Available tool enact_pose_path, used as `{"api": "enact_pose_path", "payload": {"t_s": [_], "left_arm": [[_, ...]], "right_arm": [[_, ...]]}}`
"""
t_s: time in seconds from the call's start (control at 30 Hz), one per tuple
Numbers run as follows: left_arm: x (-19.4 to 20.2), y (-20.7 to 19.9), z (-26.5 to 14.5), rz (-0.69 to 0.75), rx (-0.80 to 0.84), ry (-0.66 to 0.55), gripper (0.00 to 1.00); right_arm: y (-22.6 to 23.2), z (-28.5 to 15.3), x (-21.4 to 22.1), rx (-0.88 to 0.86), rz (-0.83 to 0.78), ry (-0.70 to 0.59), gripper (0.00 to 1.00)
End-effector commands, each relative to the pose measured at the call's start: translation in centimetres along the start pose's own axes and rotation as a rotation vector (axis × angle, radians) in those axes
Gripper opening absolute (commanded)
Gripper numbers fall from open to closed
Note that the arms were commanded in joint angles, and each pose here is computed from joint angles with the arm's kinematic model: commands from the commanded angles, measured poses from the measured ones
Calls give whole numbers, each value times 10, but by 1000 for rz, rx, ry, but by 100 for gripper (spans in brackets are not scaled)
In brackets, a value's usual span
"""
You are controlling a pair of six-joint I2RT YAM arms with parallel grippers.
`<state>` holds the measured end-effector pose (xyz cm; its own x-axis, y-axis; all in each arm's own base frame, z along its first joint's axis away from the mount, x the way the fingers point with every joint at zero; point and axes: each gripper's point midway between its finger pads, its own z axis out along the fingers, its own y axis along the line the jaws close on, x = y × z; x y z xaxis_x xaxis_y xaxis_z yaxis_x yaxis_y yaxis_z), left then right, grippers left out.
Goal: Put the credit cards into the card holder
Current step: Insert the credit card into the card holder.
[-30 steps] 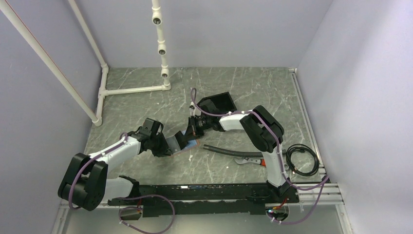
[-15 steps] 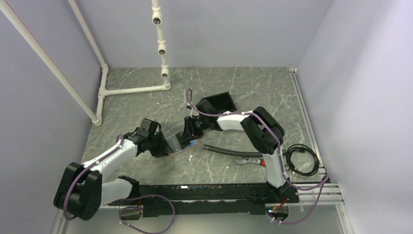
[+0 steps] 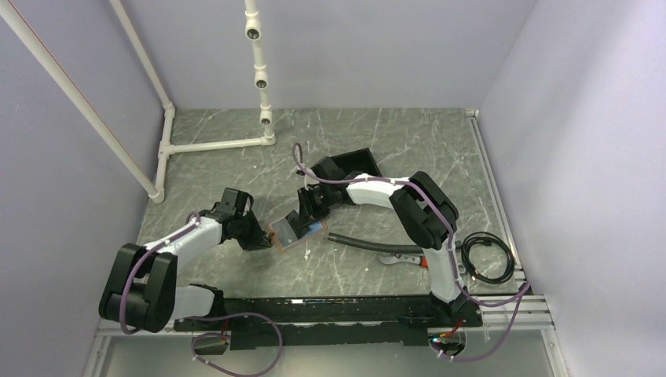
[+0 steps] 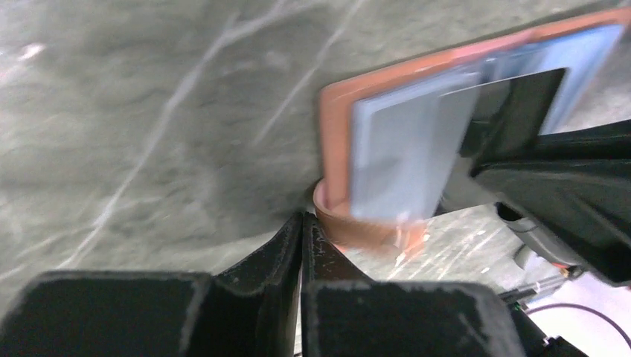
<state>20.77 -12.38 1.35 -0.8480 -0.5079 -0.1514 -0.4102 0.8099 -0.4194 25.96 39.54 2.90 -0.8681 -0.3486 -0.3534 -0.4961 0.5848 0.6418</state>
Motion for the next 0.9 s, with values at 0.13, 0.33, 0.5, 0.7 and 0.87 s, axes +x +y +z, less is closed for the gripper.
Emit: {"api": "enact_pose_path", "payload": {"t_s": [0.13, 0.33, 0.5, 0.7, 0.87], "left_arm": [[-6, -14, 17, 16, 72, 3, 8], [-2, -11, 12, 16, 74, 6, 8], [3, -7, 10, 9, 72, 9, 8], [7, -8, 14, 7, 91, 24, 8], [6, -15, 20, 0, 119, 49, 6]], "right_arm": [[43, 26, 16, -101, -84, 51, 19], [20, 5, 7, -2, -73, 25, 41], [10, -8, 12, 85, -102, 33, 52], [13, 1, 20, 85, -124, 62, 52], [54, 22, 27, 26, -199, 51, 44]]}}
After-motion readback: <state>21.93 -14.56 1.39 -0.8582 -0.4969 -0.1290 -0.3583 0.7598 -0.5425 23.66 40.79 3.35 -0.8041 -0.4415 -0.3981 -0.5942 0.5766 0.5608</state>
